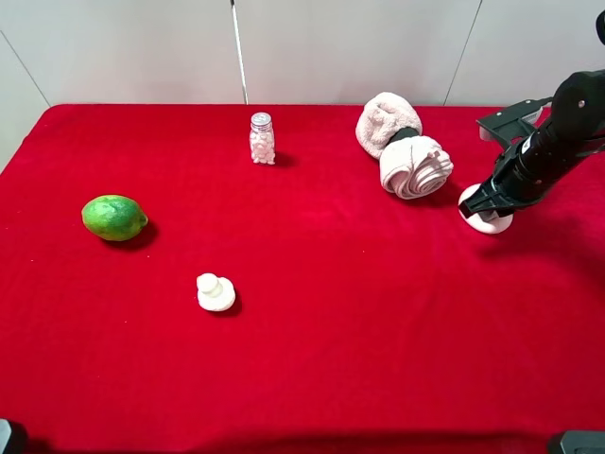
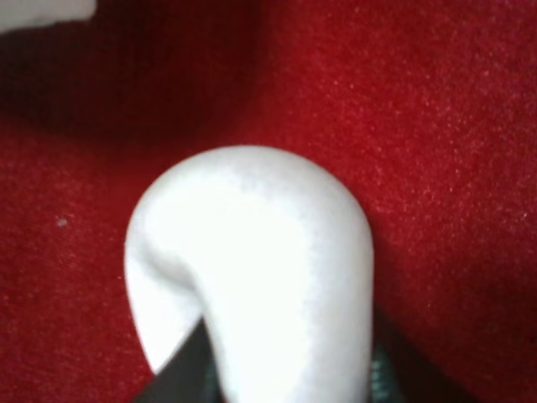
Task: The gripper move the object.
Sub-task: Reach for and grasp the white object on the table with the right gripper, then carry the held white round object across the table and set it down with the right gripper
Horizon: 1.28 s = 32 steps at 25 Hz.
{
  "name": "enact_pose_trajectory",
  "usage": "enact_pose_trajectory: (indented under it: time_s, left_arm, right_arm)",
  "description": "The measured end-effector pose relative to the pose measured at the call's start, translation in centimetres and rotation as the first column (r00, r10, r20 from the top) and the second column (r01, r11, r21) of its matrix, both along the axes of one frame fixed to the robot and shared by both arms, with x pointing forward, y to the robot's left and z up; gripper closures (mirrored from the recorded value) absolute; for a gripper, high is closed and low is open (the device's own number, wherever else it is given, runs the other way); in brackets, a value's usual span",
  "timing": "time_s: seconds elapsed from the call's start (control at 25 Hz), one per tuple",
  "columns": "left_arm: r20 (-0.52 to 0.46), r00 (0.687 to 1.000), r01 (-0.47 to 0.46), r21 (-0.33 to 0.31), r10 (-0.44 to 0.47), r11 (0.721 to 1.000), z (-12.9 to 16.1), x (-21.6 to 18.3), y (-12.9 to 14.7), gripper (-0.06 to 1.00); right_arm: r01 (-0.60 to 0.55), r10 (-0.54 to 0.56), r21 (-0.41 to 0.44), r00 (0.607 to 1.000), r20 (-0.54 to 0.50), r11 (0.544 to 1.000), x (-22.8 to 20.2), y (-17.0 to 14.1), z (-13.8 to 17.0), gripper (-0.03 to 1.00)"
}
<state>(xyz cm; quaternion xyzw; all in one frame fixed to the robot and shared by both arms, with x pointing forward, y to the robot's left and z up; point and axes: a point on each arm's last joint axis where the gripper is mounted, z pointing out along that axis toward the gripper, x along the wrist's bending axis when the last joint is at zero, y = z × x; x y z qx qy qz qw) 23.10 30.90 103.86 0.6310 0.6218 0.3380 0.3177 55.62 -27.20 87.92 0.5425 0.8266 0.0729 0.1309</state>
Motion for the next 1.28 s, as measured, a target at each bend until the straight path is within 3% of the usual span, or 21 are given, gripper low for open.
enact_pose_trajectory:
  time_s: [0.16,1.08,1.28]
  left_arm:
    - [0.0,1.0,0.0,0.0,0.0,1.0,0.0,0.0,0.0,-0.03]
    - [0.0,1.0,0.0,0.0,0.0,1.0,0.0,0.0,0.0,-0.03]
    - [0.0,1.0,0.0,0.0,0.0,1.0,0.0,0.0,0.0,-0.03]
  right_arm:
    - [0.0,0.0,0.0,1.0,0.003,1.0,0.0,0.0,0.1,0.99]
    - [0.039,-0.039,0.028,0.999,-0.004,0.999,0.0,0.1,0.1,0.99]
    - [0.039,-0.04,0.032,0.999,0.025,0.999,-0.1,0.1,1.3,0.99]
